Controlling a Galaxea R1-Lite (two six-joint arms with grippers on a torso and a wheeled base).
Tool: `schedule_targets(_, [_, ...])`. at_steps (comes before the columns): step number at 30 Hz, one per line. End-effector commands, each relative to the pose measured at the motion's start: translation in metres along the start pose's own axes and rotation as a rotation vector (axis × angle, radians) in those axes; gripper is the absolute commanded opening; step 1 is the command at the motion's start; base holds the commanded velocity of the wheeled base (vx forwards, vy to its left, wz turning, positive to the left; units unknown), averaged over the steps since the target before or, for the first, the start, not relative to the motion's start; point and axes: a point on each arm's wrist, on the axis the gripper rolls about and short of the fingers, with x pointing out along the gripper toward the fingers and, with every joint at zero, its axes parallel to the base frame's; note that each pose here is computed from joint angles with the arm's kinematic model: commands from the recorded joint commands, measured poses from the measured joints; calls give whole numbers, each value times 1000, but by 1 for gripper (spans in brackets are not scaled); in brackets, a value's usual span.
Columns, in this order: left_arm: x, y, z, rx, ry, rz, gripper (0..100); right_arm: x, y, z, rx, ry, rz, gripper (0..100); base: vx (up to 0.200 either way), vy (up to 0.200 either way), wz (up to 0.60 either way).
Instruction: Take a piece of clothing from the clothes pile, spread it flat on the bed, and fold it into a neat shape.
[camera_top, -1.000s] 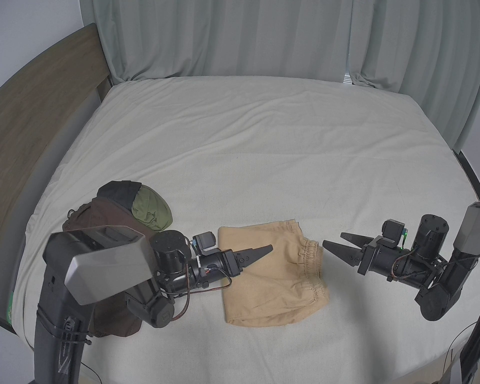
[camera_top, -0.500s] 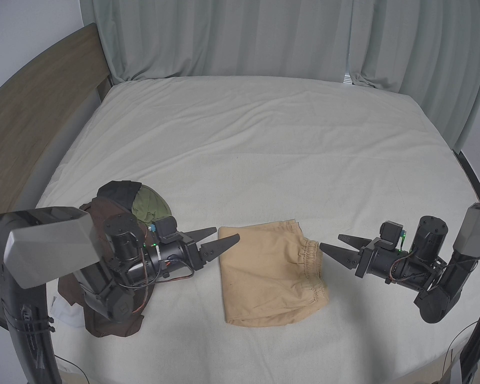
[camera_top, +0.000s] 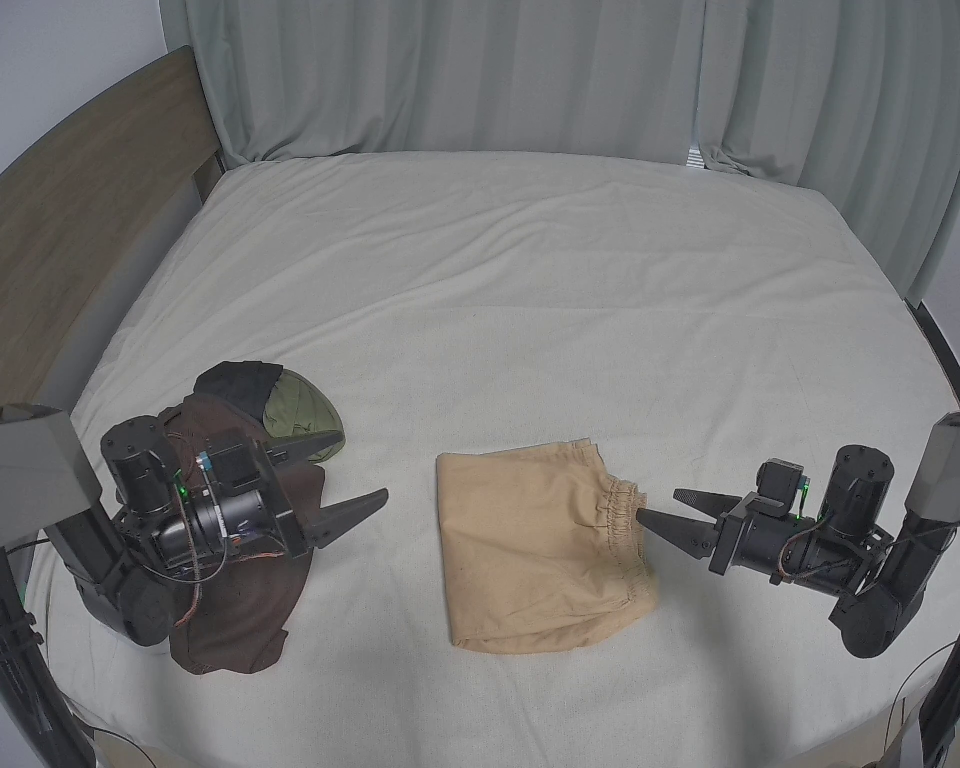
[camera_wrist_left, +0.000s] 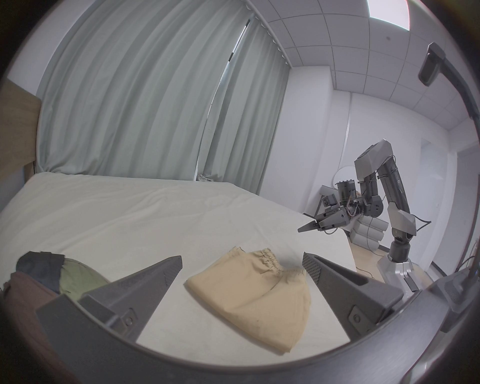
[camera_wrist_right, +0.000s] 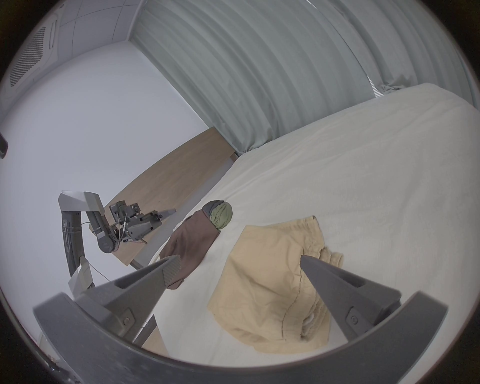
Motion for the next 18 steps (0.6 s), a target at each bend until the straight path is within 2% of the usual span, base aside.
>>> schedule_targets(1, [-26, -3, 12, 29, -13, -26, 100, -7, 1, -11, 26, 46, -22, 100, 0, 0, 0])
schedule_targets(5, [-37, -3, 10, 66, 0, -63, 100, -8, -1, -16, 42, 62, -43, 100, 0, 0, 0])
schedule_targets(9, [-54, -23, 2, 45, 38, -129, 100, -4, -5, -24, 58, 75, -108, 100, 0, 0, 0])
schedule_targets(11, [-57, -29, 5, 63, 33, -155, 100, -2, -6, -30, 67, 95, -120, 100, 0, 0, 0])
schedule_targets(18, [-57, -34, 10, 88, 19, -168, 100, 5, -16, -48, 100, 150, -165, 100, 0, 0, 0])
